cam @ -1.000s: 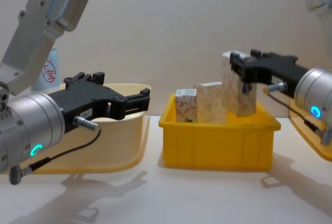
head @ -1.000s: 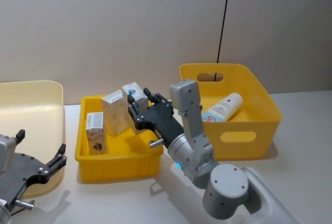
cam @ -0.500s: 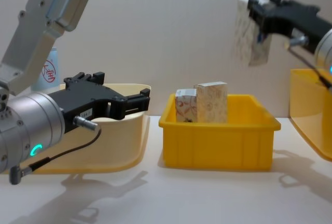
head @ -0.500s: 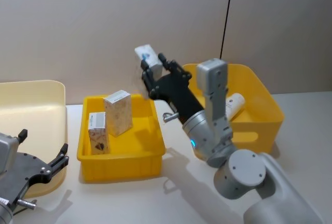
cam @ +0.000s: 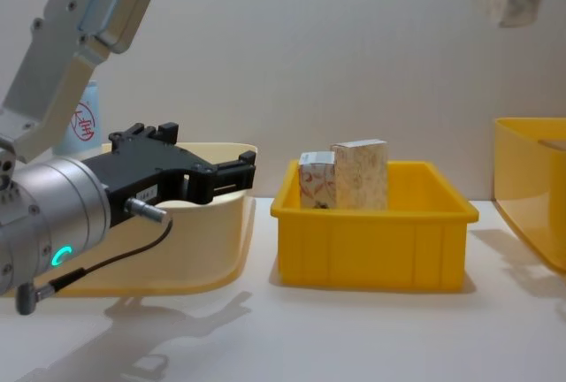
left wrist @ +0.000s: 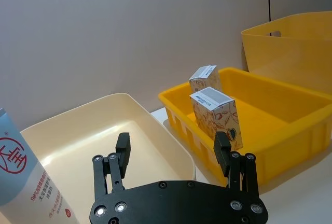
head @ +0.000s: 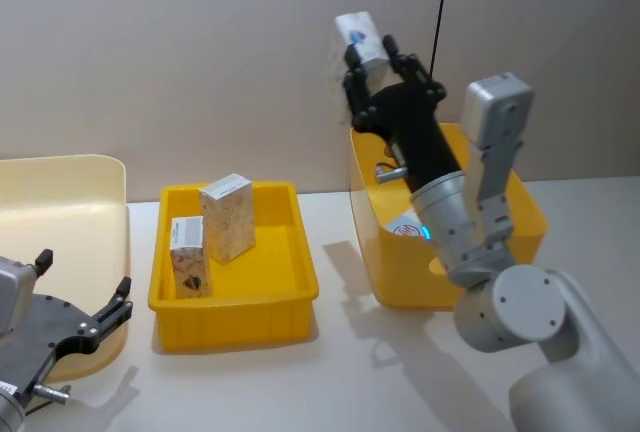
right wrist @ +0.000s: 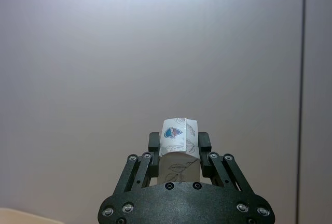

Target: Bimanual collaborative sorting of washing and personal care products

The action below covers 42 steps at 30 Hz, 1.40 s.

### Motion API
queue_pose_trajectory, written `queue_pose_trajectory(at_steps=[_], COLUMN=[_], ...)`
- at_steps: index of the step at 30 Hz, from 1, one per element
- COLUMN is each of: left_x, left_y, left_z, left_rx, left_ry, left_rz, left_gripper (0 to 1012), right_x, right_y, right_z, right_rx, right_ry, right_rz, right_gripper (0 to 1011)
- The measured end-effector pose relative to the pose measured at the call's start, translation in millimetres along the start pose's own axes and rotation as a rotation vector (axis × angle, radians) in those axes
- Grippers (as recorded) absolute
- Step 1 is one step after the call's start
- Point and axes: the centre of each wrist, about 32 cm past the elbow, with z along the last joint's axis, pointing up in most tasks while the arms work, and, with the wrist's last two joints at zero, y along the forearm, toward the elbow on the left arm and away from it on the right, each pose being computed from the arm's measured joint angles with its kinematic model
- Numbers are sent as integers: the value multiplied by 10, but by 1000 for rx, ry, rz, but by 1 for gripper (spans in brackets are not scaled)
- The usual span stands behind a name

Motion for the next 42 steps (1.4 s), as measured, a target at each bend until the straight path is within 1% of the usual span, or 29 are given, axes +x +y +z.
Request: queue_pose_trajectory(at_steps=[2, 5, 10, 16, 21, 24, 27, 32, 37, 40, 42], left_x=[0, 0, 0, 0, 0, 0, 0, 0, 0, 0, 0], left_y=[0, 0, 0, 0, 0, 0, 0, 0, 0, 0, 0], left_z=[0, 0, 0, 0, 0, 0, 0, 0, 0, 0, 0], left_rx=[0, 0, 0, 0, 0, 0, 0, 0, 0, 0, 0], left_ry=[0, 0, 0, 0, 0, 0, 0, 0, 0, 0, 0], left_rz=[0, 0, 0, 0, 0, 0, 0, 0, 0, 0, 0], left_gripper=[1004, 1003, 1003, 1003, 1003, 1003, 1003, 1003, 1003, 1003, 1003], right_x=[43, 77, 129, 150, 150, 150, 150, 151, 148, 141, 136], right_y=[-26, -57, -148, -255, -313, -358, -379, -427, -463, -495, -506], right_z=[41, 82, 158, 229, 259, 281, 286, 284, 259, 214, 196], right_rx=[11, 18, 10, -23, -49, -81, -100, -156, -201, -241, -257], right_ry=[-13, -25, -47, -70, -80, -89, -94, -102, -103, -102, -101], right_rz=[-27, -53, -108, -168, -200, -228, -241, -270, -289, -300, -304], right_gripper=[425, 425, 425, 425, 425, 425, 425, 425, 425, 425, 425])
